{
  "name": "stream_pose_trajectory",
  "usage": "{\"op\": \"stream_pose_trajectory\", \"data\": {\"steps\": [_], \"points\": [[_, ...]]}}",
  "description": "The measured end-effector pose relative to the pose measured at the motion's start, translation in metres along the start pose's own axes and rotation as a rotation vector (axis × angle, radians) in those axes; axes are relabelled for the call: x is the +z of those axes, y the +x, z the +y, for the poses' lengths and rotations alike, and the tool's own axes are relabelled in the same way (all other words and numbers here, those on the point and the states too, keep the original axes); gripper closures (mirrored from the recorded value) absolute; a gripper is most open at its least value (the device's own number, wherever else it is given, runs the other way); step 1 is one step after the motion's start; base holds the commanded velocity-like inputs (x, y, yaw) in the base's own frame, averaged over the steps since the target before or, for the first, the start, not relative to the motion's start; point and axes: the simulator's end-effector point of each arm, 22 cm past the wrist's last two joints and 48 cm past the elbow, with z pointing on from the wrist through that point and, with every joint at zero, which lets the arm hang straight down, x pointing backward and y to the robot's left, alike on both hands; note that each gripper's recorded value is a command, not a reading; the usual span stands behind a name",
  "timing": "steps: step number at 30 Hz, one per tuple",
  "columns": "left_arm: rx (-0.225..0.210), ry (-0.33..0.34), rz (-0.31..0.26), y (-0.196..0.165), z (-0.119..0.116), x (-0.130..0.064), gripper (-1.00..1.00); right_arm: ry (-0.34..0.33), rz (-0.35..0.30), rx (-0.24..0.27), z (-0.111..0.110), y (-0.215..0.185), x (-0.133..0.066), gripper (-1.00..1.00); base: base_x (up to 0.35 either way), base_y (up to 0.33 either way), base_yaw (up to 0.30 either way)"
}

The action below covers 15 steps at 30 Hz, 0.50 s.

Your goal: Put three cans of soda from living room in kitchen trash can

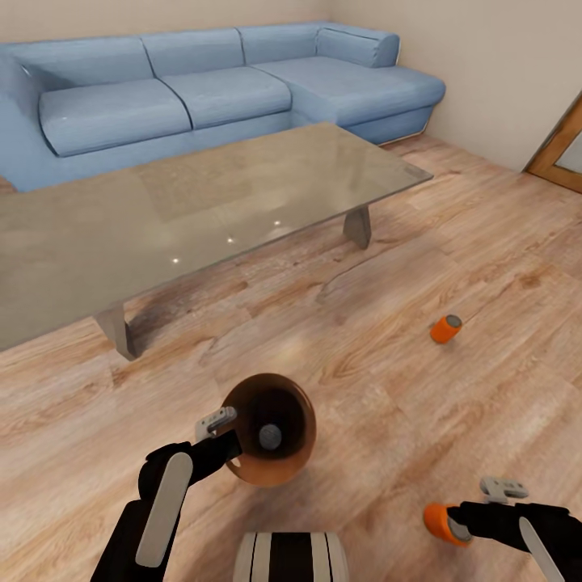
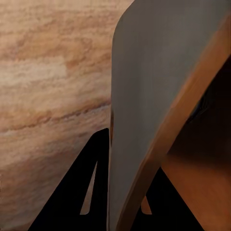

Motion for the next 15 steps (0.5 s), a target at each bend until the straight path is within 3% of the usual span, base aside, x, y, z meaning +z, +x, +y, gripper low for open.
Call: {"op": "stream_pose_trajectory", "data": {"steps": [5, 15], "points": [[0.000, -0.001, -0.002, -0.001, 0.000, 0.000, 1.00, 0.009, 0.021, 0.008, -0.004, 0.008, 0.004, -1.00, 0.223, 0.000, 0.003], [0.000, -0.002, -0.002, -0.001, 0.000, 0.000, 1.00, 0.018, 0.054, 0.027, -0.011, 0.024, 0.015, -1.00, 0.027, 0.000, 0.000]]}}
